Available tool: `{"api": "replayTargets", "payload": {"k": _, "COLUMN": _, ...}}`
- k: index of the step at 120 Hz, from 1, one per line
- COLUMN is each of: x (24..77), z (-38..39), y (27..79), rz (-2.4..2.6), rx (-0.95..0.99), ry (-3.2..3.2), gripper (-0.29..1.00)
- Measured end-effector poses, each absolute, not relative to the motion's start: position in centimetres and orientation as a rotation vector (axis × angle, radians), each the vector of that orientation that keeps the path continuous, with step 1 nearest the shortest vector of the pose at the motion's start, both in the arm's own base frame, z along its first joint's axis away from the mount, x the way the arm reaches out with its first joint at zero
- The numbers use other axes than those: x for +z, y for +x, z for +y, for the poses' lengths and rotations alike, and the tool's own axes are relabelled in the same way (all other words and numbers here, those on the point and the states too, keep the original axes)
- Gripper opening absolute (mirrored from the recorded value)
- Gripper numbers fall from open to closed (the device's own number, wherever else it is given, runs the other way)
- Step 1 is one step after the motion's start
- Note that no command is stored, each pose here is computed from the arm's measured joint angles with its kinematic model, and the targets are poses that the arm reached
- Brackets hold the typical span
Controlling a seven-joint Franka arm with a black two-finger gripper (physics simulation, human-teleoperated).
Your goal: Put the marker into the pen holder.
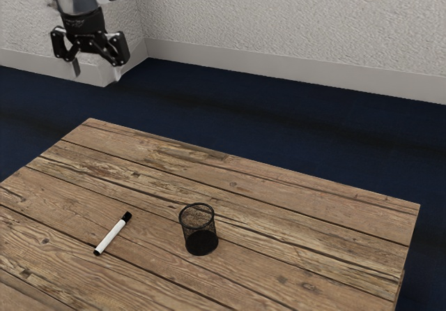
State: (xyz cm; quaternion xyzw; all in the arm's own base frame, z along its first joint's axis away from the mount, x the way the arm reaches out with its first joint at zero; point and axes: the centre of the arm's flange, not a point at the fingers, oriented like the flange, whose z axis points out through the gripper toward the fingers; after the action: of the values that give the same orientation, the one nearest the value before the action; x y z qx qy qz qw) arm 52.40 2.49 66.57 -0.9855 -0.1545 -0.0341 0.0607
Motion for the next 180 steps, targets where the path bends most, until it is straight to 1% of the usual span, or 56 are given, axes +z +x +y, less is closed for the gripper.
{"api": "replayTargets", "payload": {"k": 16, "x": 65.6, "z": 1.2, "y": 51.8, "rz": -0.439, "rx": -0.095, "ry": -2.987, "gripper": 0.70}}
{"api": "replayTargets", "payload": {"k": 24, "x": 63.9, "z": 2.8, "y": 51.2, "rz": -0.484, "rx": -0.069, "ry": -2.980, "gripper": 0.70}}
{"api": "replayTargets", "payload": {"k": 36, "x": 58.8, "z": 5.2, "y": 49.8, "rz": -0.549, "rx": 0.037, "ry": -2.967, "gripper": 0.70}}
{"api": "replayTargets", "payload": {"k": 51, "x": 48.5, "z": 7.1, "y": 48.0, "rz": -0.592, "rx": 0.196, "ry": -2.950, "gripper": 0.70}}
{"api": "replayTargets", "payload": {"k": 63, "x": 42.8, "z": 8.5, "y": 47.0, "rz": -0.632, "rx": 0.231, "ry": -2.945, "gripper": 0.70}}
{"api": "replayTargets", "payload": {"k": 78, "x": 37.9, "z": 8.8, "y": 46.4, "rz": -0.657, "rx": 0.224, "ry": -2.958, "gripper": 0.70}}
{"api": "replayTargets", "payload": {"k": 107, "x": 31.5, "z": 8.7, "y": 47.9, "rz": -0.641, "rx": 0.184, "ry": -2.978, "gripper": 0.70}}
{"api": "replayTargets", "payload": {"k": 116, "x": 30.2, "z": 8.5, "y": 48.0, "rz": -0.629, "rx": 0.172, "ry": -2.989, "gripper": 0.70}}
{"api": "replayTargets", "payload": {"k": 130, "x": 27.8, "z": 8.3, "y": 47.2, "rz": -0.623, "rx": 0.213, "ry": -3.016, "gripper": 0.70}}
{"api": "replayTargets", "payload": {"k": 157, "x": 26.2, "z": 8.3, "y": 47.1, "rz": -0.516, "rx": 0.259, "ry": -3.064, "gripper": 0.70}}
{"api": "replayTargets", "payload": {"k": 180, "x": 25.0, "z": 9.4, "y": 48.8, "rz": -0.361, "rx": 0.262, "ry": -3.089, "gripper": 0.70}}
